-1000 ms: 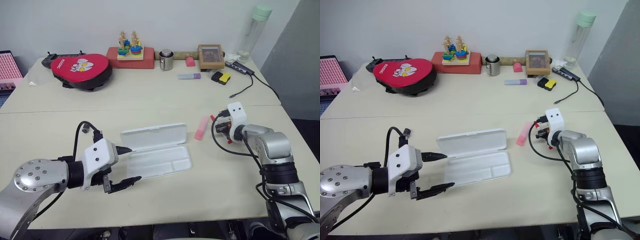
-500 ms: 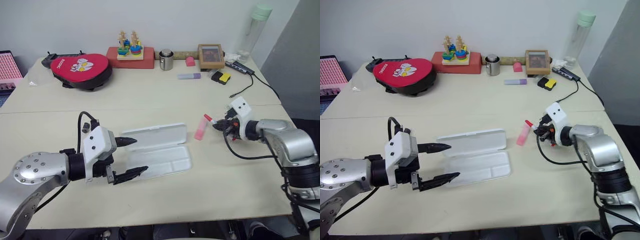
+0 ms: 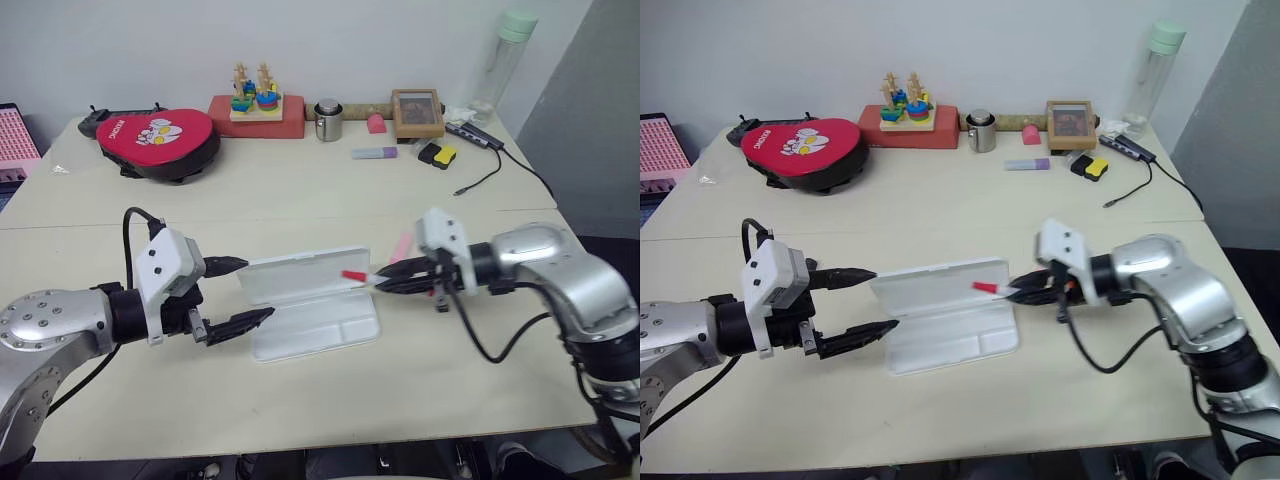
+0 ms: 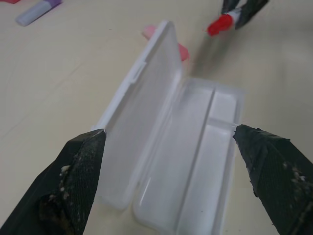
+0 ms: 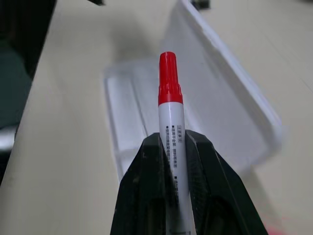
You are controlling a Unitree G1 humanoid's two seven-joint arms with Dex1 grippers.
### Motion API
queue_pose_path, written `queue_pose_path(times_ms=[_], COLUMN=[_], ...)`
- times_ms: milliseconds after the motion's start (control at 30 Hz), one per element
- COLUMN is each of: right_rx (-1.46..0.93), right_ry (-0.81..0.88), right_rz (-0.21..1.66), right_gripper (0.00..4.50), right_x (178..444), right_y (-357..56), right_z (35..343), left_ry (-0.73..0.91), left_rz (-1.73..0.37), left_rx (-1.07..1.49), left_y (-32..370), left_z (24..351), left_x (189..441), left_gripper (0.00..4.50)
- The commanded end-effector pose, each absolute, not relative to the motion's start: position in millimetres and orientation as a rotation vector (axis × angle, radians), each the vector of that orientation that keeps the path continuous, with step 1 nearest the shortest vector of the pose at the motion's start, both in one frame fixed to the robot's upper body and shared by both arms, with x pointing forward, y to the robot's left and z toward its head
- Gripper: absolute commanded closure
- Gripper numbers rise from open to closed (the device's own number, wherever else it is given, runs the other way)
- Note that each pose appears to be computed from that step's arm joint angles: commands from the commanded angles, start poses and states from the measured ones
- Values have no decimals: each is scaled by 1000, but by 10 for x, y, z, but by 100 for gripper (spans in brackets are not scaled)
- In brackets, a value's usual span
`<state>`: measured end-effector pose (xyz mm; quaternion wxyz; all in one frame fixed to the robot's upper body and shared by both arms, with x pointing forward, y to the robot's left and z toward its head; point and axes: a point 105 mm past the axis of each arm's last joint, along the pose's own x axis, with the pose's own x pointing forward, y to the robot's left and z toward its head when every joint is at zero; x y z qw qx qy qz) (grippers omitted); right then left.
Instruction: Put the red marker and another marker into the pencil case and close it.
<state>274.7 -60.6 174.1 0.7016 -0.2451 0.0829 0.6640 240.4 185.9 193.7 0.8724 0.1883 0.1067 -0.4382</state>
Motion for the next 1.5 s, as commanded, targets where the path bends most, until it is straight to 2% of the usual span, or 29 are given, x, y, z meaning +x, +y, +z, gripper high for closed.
queue_pose_path(times_ms=[33,400,867,933,1133,1200,1333,1500], right_rx=[-643,-779,-728,-719,-692,-669,-613,-588], right_ry=[153,73,69,82,84,78,76,133], right_rz=[1515,1533,1571,1565,1531,1518,1479,1461], right_gripper=[422,422,422,351,220,184,79,79], right_x=[2778,2951,2971,2980,3016,3026,3028,2963], right_y=[-464,-105,128,116,85,29,-190,-516], right_z=[1655,1426,1389,1385,1445,1544,1786,1905], left_ry=[143,167,177,177,180,181,190,193], left_rz=[-844,-848,-833,-831,-832,-834,-850,-861], left_rx=[435,446,458,458,454,450,439,433], left_y=[1965,2024,2081,2087,2091,2092,2095,2099], left_z=[2138,2084,2058,2058,2049,2048,2042,2055], left_x=[2544,2588,2654,2658,2652,2647,2593,2551], left_gripper=[0,0,0,0,0,0,0,0])
